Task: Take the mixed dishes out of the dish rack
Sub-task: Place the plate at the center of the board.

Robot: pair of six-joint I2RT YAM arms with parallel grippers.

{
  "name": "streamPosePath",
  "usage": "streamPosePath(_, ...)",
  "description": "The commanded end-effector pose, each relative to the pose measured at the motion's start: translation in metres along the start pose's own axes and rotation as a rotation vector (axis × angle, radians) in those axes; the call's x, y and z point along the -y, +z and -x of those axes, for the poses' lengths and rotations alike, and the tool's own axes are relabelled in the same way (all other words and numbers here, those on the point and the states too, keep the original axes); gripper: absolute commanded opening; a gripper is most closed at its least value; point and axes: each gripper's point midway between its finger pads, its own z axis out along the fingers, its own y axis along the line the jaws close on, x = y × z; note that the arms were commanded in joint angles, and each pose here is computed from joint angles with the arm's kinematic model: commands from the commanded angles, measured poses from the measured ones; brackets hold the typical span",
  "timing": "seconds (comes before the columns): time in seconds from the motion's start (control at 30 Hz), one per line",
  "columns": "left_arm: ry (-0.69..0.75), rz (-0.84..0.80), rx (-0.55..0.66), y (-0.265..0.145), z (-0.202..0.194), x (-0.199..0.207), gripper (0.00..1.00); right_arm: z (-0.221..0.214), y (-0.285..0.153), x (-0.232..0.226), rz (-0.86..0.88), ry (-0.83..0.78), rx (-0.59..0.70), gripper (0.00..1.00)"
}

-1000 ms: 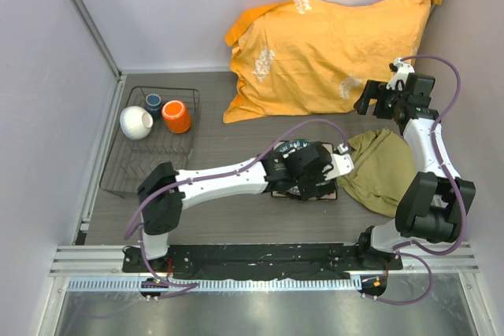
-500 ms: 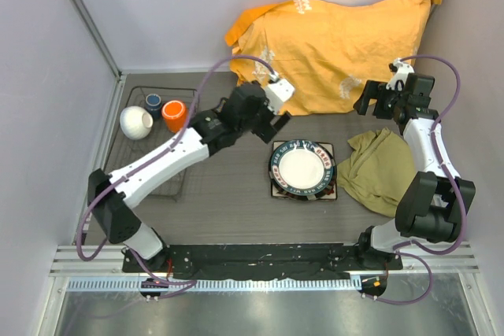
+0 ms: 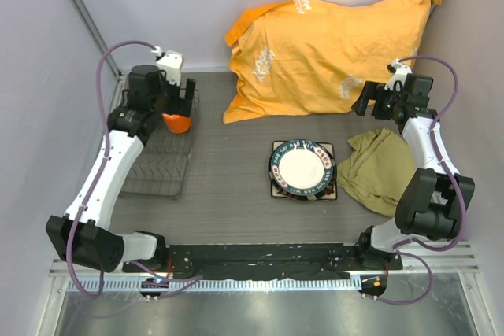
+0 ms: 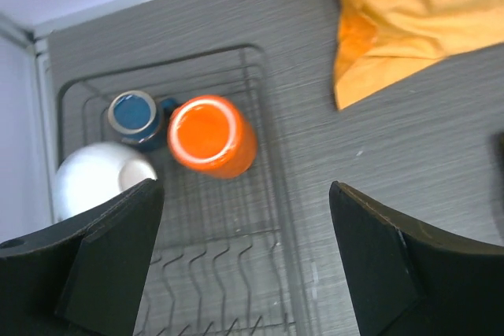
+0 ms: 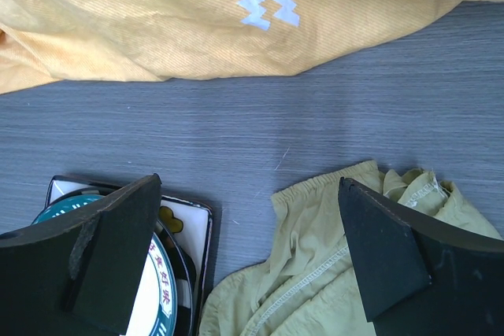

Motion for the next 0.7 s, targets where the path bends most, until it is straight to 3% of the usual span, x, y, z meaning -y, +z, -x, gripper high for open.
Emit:
streamPosePath(0.0, -0.083, 0.014, 0.009, -0.018, -0.011, -0.04, 0.93, 0.013, 0.002, -0.001, 0.014, -0.002, 0.033, 1.0)
streamPosePath(0.2, -0.182, 0.093, -0.018, -0.031, -0.039, -0.094, 0.97, 0.01, 0.004, -0.001, 0.015, 0.006, 0.026, 1.0)
streamPosePath(0.47, -0.258, 0.134, -0.028, -0.042, -0.064, -0.124, 1.0, 0.01, 0.005, -0.001, 0.018, 0.011, 0.027, 0.99)
streamPosePath(0.67, -0.29, 0.161, -0.061, -0.029, -0.081, -0.142, 1.0, 0.012, 0.002, -0.004, 0.029, 0.007, 0.037, 0.99)
